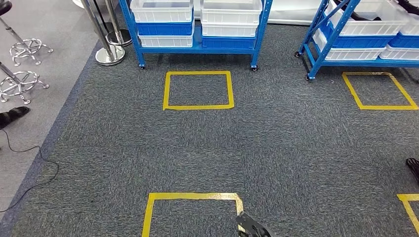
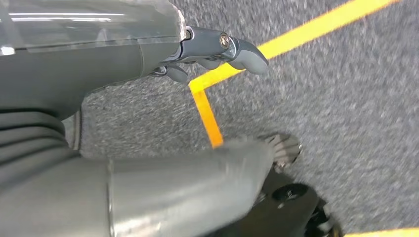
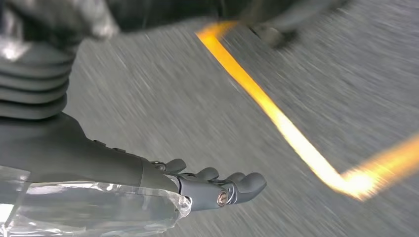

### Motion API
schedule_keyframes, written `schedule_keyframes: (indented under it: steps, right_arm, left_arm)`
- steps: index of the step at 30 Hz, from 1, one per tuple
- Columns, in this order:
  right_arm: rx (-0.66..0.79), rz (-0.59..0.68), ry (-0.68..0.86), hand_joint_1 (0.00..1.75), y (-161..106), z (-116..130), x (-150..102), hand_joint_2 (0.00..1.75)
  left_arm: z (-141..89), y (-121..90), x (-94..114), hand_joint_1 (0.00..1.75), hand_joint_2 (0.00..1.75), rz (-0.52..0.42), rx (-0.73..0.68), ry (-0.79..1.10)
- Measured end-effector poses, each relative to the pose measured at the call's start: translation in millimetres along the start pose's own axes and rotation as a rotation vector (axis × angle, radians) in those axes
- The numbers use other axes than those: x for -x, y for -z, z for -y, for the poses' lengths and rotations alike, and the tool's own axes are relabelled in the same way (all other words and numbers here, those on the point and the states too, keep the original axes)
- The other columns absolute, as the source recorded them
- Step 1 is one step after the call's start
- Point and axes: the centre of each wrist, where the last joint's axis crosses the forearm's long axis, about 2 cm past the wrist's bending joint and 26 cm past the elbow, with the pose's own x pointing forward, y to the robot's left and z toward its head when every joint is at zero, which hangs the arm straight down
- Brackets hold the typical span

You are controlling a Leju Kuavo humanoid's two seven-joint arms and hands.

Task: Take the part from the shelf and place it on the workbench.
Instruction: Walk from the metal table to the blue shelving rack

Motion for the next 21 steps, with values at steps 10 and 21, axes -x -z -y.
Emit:
schedule_keyframes:
  steps: [10, 21]
  right_arm:
    - [-0.052, -0.192, 0.144, 0.0, -22, -44, 74, 1.75]
    - [-0.033, -0.158, 0.362, 0.0, -22, -32, 74, 0.0]
  left_arm:
    - [7, -6, 16, 0.0, 1.31, -0.035, -0.018, -0.05]
    - [30, -39, 78, 0.0, 0.0, -0.268, -0.023, -0.172]
